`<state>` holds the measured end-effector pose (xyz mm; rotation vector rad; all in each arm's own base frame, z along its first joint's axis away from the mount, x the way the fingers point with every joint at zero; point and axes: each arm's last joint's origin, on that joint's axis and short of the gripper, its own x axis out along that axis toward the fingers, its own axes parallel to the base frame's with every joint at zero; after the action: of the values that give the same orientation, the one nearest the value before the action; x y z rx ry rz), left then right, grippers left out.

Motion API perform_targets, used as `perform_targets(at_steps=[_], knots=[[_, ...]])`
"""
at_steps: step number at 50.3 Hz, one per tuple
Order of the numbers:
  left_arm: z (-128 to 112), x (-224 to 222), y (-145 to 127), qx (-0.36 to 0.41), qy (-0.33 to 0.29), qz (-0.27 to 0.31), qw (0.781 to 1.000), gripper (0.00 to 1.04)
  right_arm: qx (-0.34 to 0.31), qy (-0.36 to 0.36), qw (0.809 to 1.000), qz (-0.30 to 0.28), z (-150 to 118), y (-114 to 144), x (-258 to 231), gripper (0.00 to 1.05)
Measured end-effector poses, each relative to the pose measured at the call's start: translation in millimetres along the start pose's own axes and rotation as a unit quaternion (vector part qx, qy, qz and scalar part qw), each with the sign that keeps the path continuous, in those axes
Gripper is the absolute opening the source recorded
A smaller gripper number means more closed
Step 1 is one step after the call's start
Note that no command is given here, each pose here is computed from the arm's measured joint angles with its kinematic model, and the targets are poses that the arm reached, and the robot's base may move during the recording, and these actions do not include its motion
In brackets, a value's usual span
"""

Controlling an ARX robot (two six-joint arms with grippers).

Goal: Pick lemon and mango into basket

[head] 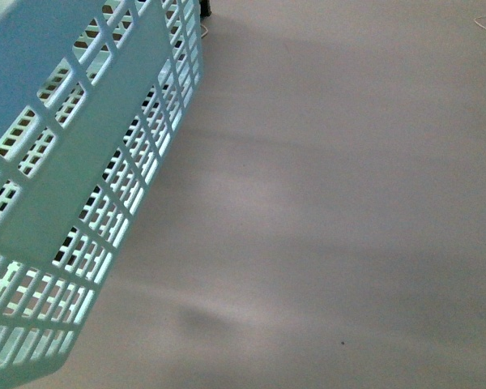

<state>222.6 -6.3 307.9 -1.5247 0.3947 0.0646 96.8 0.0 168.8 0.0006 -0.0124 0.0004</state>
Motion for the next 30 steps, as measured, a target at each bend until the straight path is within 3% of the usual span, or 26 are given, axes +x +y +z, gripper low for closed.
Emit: perform_targets(at_steps=[30], knots=[[0.0, 0.0, 0.0, 0.000, 0.000, 0.000, 1.000, 0.06, 0.000, 0.000, 1.000, 0.000, 0.0, 0.0, 0.0, 0.96]])
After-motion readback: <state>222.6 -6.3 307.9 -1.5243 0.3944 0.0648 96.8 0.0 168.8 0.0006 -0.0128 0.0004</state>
